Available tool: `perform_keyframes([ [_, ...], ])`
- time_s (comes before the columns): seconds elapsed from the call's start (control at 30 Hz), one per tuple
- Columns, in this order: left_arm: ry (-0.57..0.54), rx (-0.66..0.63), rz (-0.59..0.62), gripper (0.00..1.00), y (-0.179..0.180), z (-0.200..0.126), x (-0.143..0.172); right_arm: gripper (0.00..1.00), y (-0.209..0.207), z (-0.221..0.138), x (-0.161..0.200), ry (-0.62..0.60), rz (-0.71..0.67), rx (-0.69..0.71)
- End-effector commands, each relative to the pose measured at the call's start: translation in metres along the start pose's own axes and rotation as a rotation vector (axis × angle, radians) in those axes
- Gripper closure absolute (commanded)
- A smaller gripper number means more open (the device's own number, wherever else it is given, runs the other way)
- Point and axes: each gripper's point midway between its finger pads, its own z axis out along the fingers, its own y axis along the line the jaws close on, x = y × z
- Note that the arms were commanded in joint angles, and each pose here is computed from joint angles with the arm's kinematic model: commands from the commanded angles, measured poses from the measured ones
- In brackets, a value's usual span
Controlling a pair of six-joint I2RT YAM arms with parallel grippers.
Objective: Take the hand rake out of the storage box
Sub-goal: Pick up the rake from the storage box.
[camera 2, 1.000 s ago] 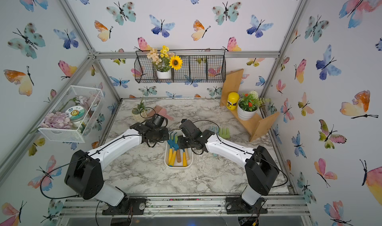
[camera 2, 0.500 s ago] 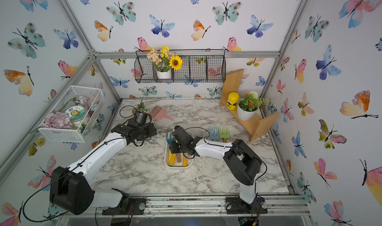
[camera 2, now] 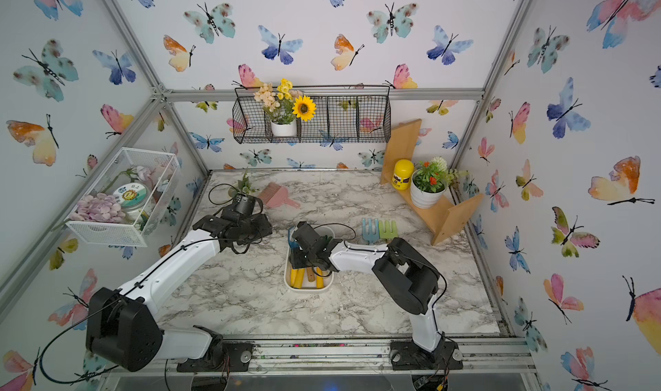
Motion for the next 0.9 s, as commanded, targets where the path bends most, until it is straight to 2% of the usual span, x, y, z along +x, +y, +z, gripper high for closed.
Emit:
perform_keyframes([
  [0.0,0.029,0.006,0.013,0.43,0.001,0.001,0.008,0.58,-0.002,0.012,0.012,0.048,-0.004,0.012],
  [0.23,0.027,0.008,0.013,0.43,0.0,0.001,0.007,0.6,0.001,0.014,0.017,0.054,-0.016,-0.024],
  [0.57,0.031,0.003,0.01,0.43,0.003,0.001,0.009,0.76,0.006,0.013,0.024,0.039,-0.039,-0.096],
  [0.87,0.023,0.008,0.005,0.43,0.001,-0.001,0.007,0.8,0.018,-0.017,-0.005,-0.037,-0.059,-0.071],
])
